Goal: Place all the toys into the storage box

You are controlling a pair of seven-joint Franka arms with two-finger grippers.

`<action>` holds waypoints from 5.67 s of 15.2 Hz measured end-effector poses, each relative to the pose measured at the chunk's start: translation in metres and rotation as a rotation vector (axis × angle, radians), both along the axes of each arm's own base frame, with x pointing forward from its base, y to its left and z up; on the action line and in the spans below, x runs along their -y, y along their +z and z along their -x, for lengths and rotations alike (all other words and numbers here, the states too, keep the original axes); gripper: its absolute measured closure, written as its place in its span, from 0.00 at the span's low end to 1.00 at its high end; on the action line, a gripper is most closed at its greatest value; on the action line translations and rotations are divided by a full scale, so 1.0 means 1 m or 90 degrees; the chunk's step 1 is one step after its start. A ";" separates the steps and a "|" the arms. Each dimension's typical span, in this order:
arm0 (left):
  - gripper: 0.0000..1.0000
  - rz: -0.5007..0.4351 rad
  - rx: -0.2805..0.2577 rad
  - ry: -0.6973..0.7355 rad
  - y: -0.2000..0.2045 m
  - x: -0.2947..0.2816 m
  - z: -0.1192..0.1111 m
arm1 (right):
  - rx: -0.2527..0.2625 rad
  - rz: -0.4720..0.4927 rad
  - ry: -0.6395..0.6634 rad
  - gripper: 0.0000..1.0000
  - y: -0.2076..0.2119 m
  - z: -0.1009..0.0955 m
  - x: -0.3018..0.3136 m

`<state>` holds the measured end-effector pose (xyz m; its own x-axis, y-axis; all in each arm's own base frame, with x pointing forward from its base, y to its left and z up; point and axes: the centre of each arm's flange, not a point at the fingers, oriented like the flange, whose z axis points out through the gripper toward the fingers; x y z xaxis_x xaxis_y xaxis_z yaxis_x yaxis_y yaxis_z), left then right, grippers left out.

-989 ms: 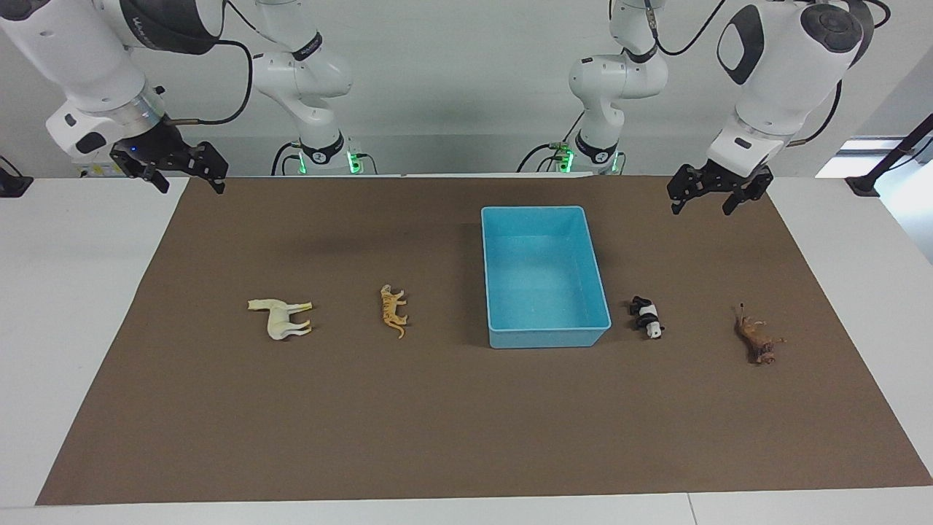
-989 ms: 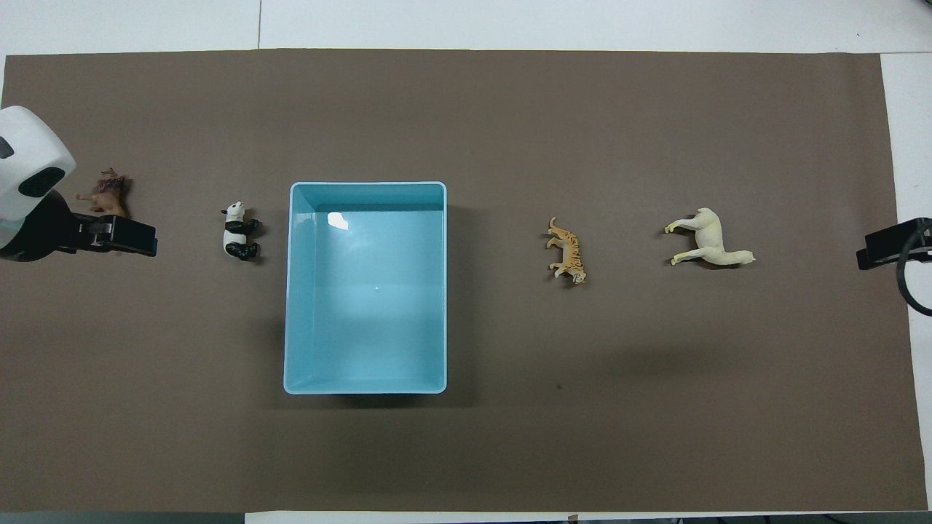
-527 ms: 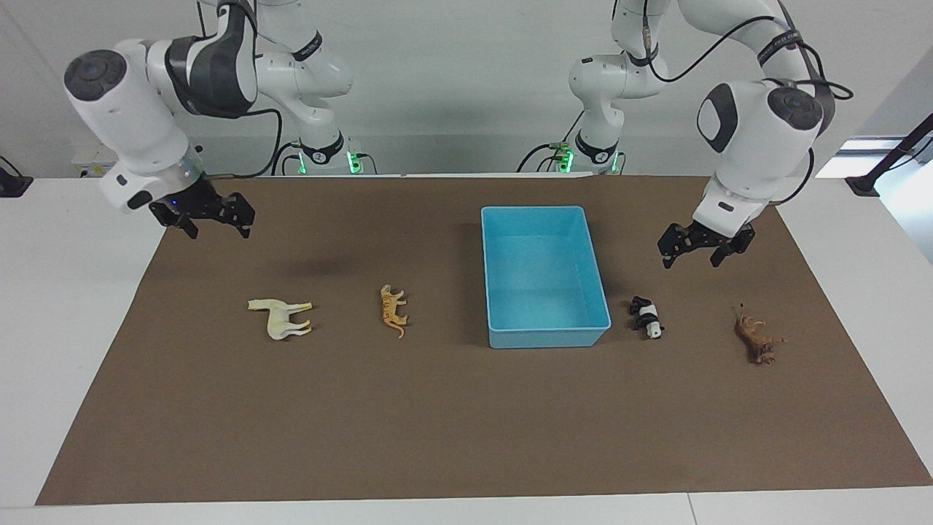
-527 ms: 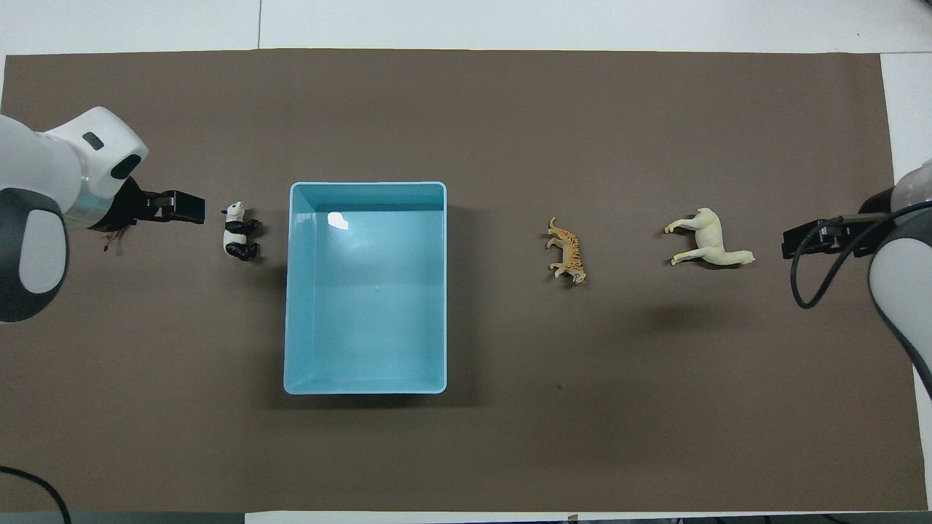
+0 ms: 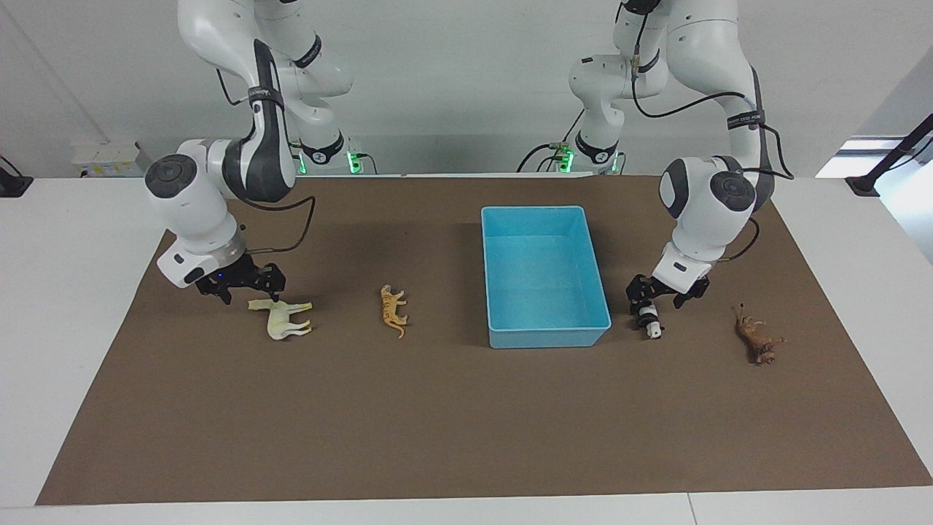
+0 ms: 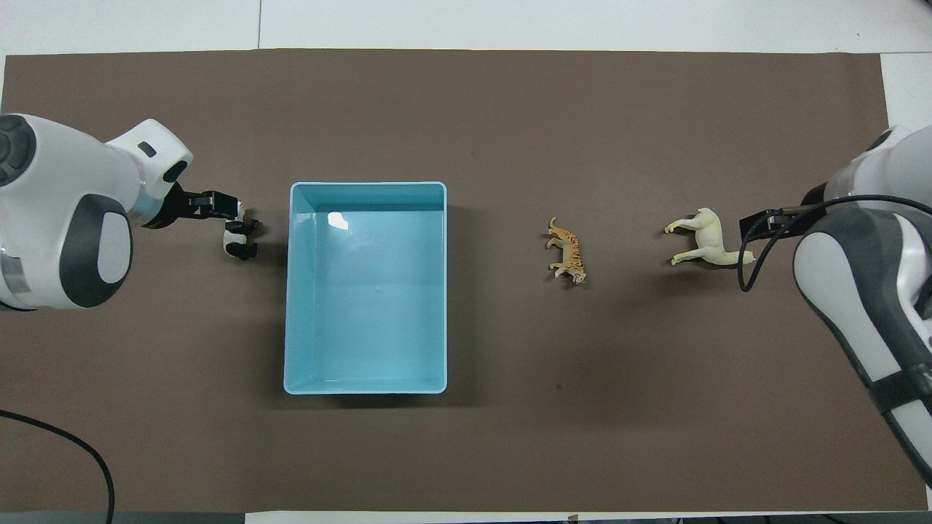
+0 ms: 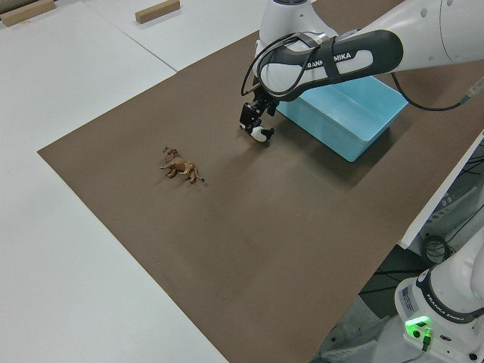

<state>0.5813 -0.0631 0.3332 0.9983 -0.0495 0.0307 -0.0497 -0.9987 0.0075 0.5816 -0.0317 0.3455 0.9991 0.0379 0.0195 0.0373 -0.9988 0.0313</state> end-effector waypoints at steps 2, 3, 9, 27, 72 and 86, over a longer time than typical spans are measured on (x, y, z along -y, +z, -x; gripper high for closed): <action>0.00 0.000 -0.008 -0.001 -0.008 0.001 0.001 | -0.002 0.001 0.007 0.00 -0.022 -0.002 -0.002; 0.00 0.000 -0.008 -0.002 -0.010 0.001 0.001 | -0.002 0.001 0.014 0.00 -0.030 -0.003 -0.007; 0.19 0.001 -0.012 0.001 -0.027 0.007 -0.001 | -0.005 0.002 0.048 0.00 -0.049 -0.006 -0.038; 0.58 0.013 -0.094 0.146 0.099 0.225 0.044 | -0.004 0.004 0.056 0.59 -0.004 -0.031 -0.042; 0.60 -0.049 0.139 0.044 -0.037 -0.214 -0.043 | 0.034 -0.002 -0.114 0.00 -0.020 -0.028 -0.276; 0.67 -0.030 -0.041 0.200 0.138 0.120 -0.002 | 0.038 -0.034 -0.055 0.00 -0.064 0.022 -0.256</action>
<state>0.5831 -0.1831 0.4712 0.9647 0.2619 -0.0288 0.2604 -0.9644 -0.0458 0.5597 0.2240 0.2812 0.9957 -0.0504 0.0783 -0.0488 -0.9986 -0.0225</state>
